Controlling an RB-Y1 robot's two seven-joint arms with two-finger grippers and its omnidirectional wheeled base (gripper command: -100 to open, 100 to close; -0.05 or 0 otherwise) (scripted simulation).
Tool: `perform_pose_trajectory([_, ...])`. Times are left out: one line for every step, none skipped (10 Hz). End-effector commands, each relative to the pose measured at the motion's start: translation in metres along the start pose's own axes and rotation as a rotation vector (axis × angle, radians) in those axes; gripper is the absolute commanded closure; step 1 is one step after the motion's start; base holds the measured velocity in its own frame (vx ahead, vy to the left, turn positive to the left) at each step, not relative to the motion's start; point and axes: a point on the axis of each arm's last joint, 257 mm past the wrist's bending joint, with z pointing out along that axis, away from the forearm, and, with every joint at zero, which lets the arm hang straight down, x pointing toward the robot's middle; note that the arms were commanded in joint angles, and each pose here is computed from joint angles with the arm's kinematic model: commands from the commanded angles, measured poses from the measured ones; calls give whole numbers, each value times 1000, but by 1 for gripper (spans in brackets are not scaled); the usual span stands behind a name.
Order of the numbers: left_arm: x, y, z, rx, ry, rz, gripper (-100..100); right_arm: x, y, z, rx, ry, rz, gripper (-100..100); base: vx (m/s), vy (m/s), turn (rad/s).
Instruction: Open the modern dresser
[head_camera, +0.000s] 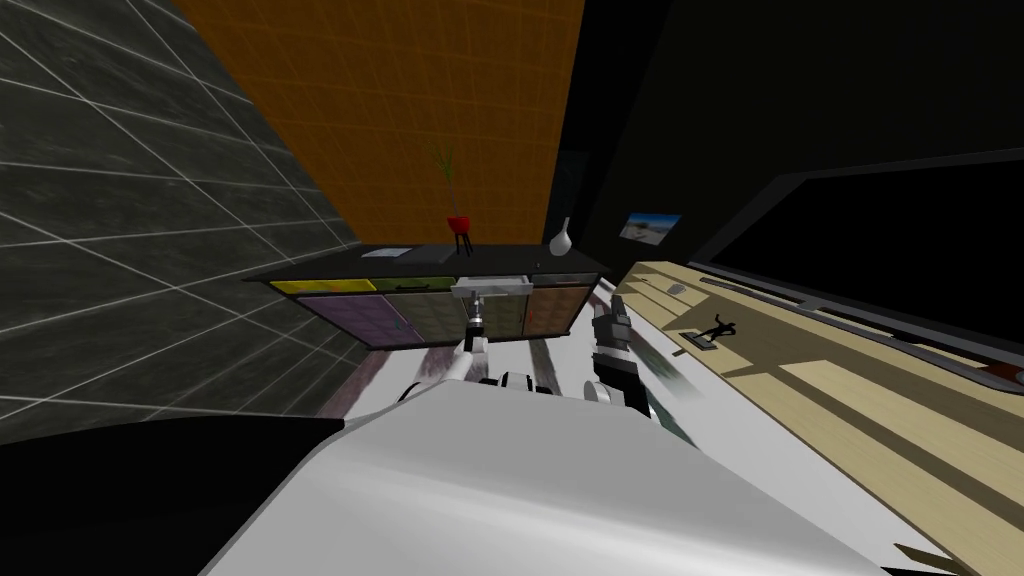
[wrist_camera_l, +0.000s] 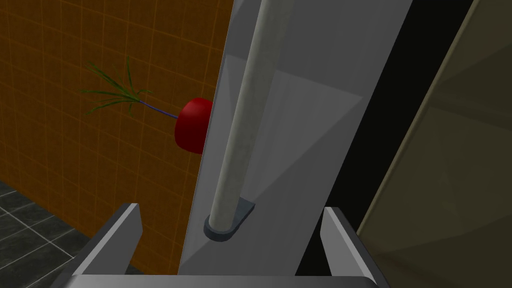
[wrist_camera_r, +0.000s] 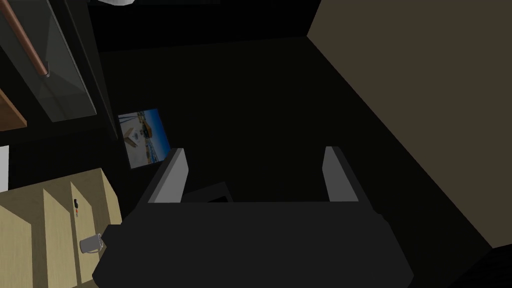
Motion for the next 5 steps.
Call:
perform_pose_trajectory([-1,4,-3,-12,-3,1,0,0,0,0,0,0,0,0,0,0,0])
perform_pose_trajectory([-2,7,-5,-21,-4,2,0,0,0,0,0,0,0,0,0,0,0])
perform_pose_trajectory([-3,9,-7,-28,-6,3,0,0,0,0,0,0,0,0,0,0,0])
perform_pose_trajectory([-3,11,-8,-32,-7,3,0,0,0,0,0,0,0,0,0,0,0])
perform_pose_trajectory([-4,12,-9,-36,-8,3,0,0,0,0,0,0,0,0,0,0,0])
